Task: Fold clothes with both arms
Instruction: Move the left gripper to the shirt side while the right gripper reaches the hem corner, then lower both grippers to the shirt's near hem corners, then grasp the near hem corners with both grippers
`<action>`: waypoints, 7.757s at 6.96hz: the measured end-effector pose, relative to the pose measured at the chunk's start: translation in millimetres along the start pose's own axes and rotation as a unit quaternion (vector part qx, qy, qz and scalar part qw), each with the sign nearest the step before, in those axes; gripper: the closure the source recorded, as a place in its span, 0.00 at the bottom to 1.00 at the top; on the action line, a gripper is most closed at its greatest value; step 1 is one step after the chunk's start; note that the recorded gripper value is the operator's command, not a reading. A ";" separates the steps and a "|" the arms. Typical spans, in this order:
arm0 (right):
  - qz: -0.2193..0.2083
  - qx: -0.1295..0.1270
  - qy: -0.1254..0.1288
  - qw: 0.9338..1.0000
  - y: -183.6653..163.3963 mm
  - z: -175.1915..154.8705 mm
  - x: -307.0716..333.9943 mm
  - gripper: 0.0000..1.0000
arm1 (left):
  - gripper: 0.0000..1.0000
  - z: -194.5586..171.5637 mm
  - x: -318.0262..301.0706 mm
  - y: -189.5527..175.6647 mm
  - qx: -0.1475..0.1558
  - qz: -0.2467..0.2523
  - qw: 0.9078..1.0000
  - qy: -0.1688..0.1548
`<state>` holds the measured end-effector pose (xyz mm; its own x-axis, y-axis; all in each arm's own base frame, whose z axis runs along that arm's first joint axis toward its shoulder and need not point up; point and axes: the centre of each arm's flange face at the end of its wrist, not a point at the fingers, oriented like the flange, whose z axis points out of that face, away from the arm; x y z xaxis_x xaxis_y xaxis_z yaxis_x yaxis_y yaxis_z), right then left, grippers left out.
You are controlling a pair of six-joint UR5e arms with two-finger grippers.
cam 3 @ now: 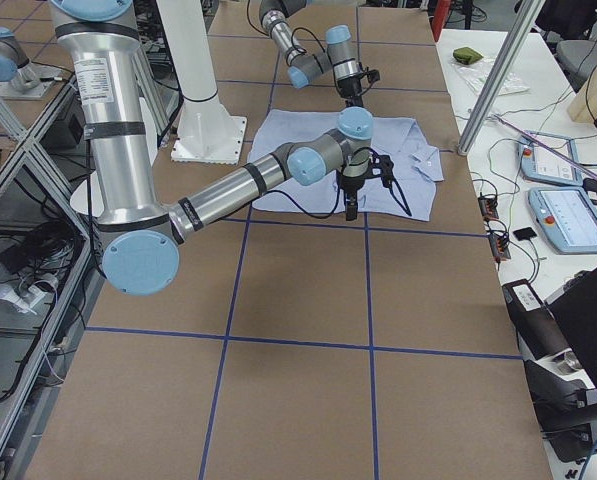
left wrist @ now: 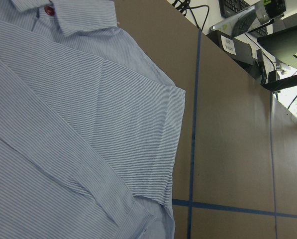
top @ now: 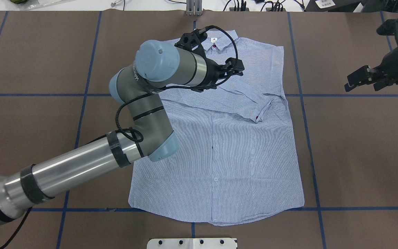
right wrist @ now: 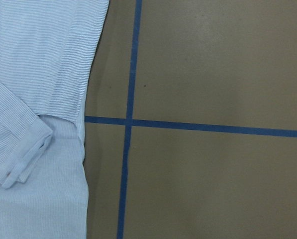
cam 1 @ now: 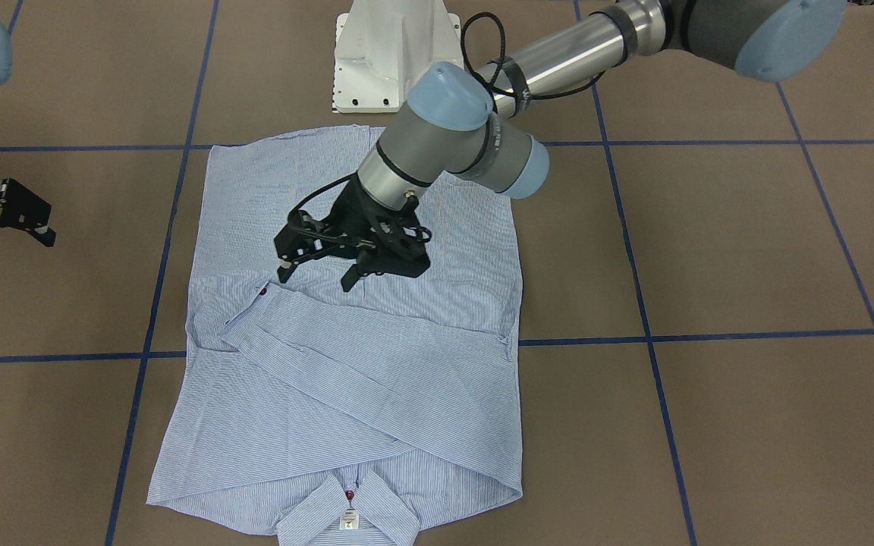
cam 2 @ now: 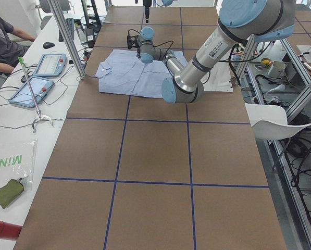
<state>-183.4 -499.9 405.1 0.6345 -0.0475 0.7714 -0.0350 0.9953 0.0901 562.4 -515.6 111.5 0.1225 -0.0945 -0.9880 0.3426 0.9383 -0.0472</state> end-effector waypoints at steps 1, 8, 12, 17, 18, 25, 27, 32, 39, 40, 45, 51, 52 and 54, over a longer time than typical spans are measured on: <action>0.016 0.005 -0.014 1.000 13.8 11.2 -19.7 0.00 | 0.01 -28.4 -27.9 4.3 -0.001 0.013 0.999 -0.033; 0.072 -0.024 0.011 0.997 219.8 119.6 -148.9 0.00 | 0.01 -141.5 -102.6 30.2 -0.006 0.055 0.994 -0.094; 0.076 -0.065 0.047 0.994 240.2 163.8 -134.1 0.14 | 0.01 -139.7 -101.8 33.6 -0.009 0.055 0.994 -0.094; 0.083 -0.103 0.052 0.990 247.5 172.6 -128.9 0.30 | 0.02 -136.1 -100.2 35.6 -0.009 0.056 0.994 -0.094; 0.083 -0.104 0.053 0.990 247.8 173.5 -128.4 0.31 | 0.02 -136.0 -99.4 35.6 -0.009 0.056 0.994 -0.093; 0.086 -0.111 0.059 0.988 247.9 182.9 -124.4 1.00 | 0.04 -132.4 -103.1 34.4 -0.008 0.056 0.994 -0.097; 0.085 -0.113 0.052 0.989 247.4 179.0 -129.0 1.00 | 0.04 -130.8 -105.3 33.9 -0.008 0.055 0.993 -0.100; 0.084 -0.092 0.014 0.992 233.3 139.7 -145.8 1.00 | 0.04 -123.1 -142.4 56.9 -0.030 0.035 0.991 -0.129; 0.091 -0.059 -0.016 0.994 211.4 104.4 -154.7 1.00 | 0.11 -90.9 -200.5 220.8 -0.094 -0.021 0.957 -0.272; 0.092 -0.059 -0.017 0.994 210.2 103.1 -154.4 1.00 | 0.13 -87.7 -206.4 223.5 -0.091 -0.019 0.954 -0.284; 0.096 -0.057 -0.019 0.994 206.1 99.7 -152.0 1.00 | 0.40 -80.9 -217.4 228.1 -0.089 -0.015 0.949 -0.303; 0.102 -0.052 -0.017 0.993 200.2 96.6 -146.1 1.00 | 0.45 -78.1 -221.0 228.9 -0.089 -0.015 0.947 -0.307; 0.103 -0.051 -0.017 0.993 199.8 96.4 -145.7 1.00 | 0.56 -77.5 -221.7 229.1 -0.089 -0.015 0.947 -0.308; 0.104 -0.051 -0.016 0.993 199.0 96.1 -144.7 1.00 | 0.83 -77.3 -221.9 229.3 -0.090 -0.016 0.947 -0.308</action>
<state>-356.3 -303.0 371.9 0.5966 0.1590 0.7867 -0.0839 0.9872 -0.1359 541.8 -253.7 308.5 0.6545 -0.2482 -0.7142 0.1984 0.9679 -0.1545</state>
